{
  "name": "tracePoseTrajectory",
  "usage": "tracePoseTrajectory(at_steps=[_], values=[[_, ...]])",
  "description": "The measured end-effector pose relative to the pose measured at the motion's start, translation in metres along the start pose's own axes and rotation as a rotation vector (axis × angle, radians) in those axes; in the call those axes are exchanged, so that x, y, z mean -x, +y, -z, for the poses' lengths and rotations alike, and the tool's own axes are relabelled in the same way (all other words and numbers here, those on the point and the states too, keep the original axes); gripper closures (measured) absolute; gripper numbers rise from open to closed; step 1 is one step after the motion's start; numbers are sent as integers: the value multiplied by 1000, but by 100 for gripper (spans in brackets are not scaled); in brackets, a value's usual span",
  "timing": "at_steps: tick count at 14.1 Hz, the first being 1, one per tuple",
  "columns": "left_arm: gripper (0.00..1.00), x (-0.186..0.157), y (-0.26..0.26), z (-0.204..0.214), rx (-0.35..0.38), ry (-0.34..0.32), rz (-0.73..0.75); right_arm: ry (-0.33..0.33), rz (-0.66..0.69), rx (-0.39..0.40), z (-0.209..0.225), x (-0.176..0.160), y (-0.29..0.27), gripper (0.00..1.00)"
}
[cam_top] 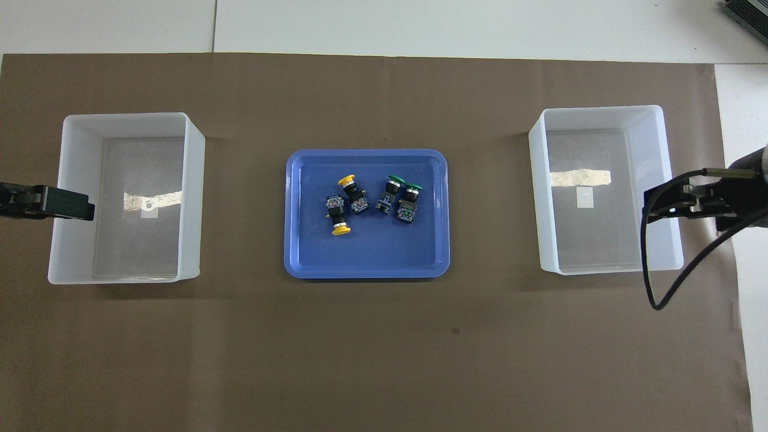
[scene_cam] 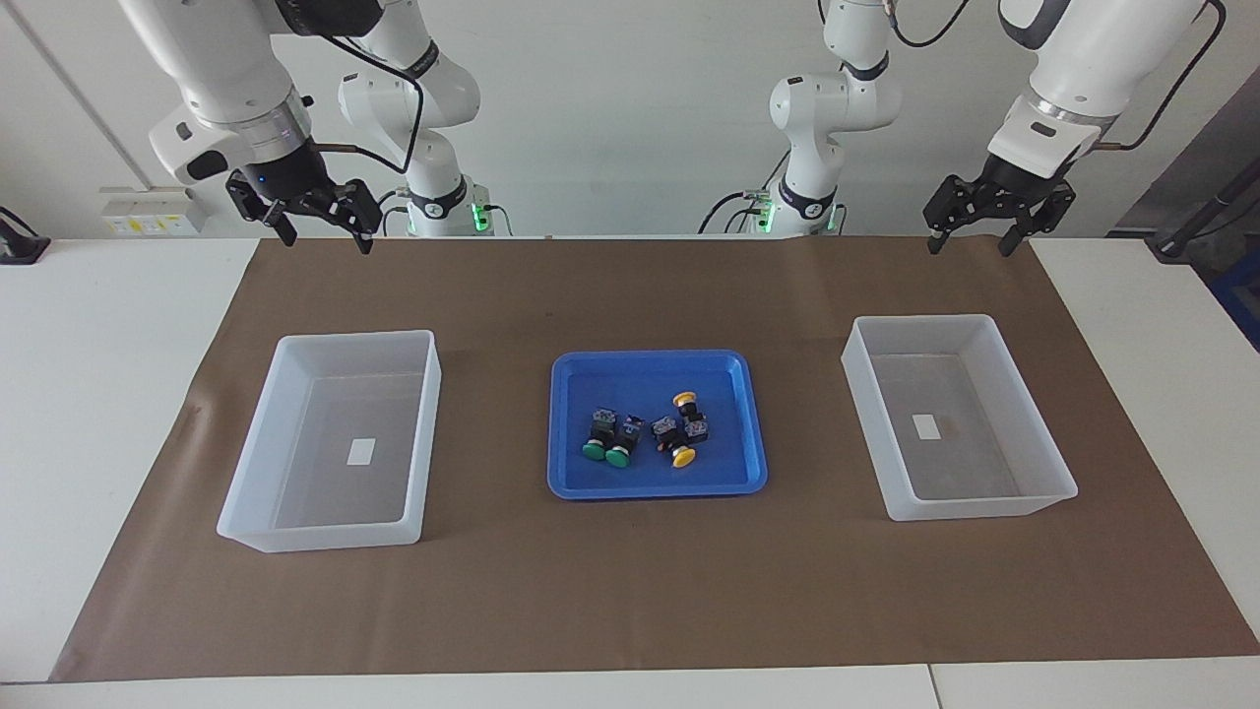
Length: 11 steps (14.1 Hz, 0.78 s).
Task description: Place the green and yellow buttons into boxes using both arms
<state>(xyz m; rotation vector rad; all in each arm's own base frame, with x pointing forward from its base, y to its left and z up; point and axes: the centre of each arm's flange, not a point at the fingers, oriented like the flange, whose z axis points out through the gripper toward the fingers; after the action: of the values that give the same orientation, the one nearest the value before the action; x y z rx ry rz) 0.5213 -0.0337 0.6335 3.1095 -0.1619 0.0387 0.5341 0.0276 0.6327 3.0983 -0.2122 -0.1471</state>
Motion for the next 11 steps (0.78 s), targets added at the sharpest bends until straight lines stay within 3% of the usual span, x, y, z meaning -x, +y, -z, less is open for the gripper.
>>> tracePoseTrajectory(at_steps=[8, 11], values=[[0, 0, 0, 0, 0, 2, 1, 0, -7, 0, 0, -1, 4, 0], [0, -5, 9, -14, 0, 42, 4, 0, -7, 0, 0, -1, 4, 0]])
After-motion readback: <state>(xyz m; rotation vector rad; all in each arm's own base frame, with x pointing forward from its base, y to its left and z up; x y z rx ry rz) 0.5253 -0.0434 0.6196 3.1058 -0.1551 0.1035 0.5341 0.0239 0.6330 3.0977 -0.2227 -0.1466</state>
